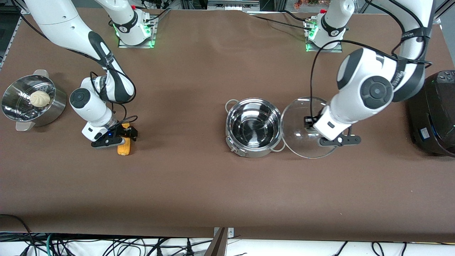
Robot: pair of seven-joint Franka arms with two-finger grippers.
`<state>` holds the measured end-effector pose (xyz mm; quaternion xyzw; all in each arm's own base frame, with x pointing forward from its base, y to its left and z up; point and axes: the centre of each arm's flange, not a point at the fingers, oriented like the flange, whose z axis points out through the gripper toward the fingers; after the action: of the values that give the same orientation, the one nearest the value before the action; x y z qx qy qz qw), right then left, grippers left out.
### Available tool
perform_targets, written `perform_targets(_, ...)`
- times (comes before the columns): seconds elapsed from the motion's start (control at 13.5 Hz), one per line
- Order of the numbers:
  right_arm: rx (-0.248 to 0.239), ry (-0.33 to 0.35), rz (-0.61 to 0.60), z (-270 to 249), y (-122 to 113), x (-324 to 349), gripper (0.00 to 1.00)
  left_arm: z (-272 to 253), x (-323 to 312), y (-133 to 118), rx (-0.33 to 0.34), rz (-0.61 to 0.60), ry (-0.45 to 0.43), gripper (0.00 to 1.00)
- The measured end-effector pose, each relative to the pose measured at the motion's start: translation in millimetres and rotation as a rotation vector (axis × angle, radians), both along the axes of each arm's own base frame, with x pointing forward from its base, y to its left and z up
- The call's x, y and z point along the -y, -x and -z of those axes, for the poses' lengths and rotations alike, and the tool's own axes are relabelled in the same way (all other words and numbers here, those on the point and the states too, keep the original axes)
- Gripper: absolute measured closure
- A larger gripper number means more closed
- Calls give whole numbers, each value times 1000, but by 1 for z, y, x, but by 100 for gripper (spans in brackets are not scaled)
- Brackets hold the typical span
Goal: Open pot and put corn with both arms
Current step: 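Lift the lid with the left gripper while the right gripper lifts the corn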
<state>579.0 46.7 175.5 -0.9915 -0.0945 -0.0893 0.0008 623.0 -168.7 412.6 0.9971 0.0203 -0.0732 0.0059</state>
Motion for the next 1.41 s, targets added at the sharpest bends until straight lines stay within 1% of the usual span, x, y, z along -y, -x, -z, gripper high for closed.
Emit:
perform_targets(0.07,0,0,-1,0,0,0,31,6,-17,-2,-10,21,-4,49)
perform_targets(0.15,0,1,-4,0,0,0,40,12,-33,-3,-20,38,-6,49)
perform_targets(0.22,1,2,-9,0,0,0,52,17,-49,-4,-26,55,-7,49)
perform_targets(0.3,2,2,-13,-1,0,0,56,24,-63,-5,-25,74,-5,49)
perform_targets(0.44,0,3,-18,-4,-1,0,56,40,-92,-5,-2,116,-3,49)
perform_targets(0.52,-9,4,-20,-8,-2,0,56,51,-108,-4,13,137,-2,49)
perform_targets(0.67,-40,5,-22,-33,-6,-1,56,72,-140,3,29,165,-4,49)
perform_targets(0.74,-57,6,-24,-53,-9,-2,59,82,-152,8,30,171,-5,49)
perform_targets(0.89,-94,5,-33,-98,-14,-8,68,102,-172,17,37,169,-7,49)
perform_targets(1.04,-141,7,-41,-143,-22,-13,68,128,-182,29,56,159,-11,49)
perform_targets(1.19,-201,9,-38,-185,-31,-15,68,157,-186,42,71,155,-16,49)
perform_targets(1.33,-252,11,-18,-226,-39,-18,68,172,-186,48,68,155,-17,49)
perform_targets(1.41,-266,12,-16,-245,-43,-19,68,173,-186,49,66,155,-17,49)
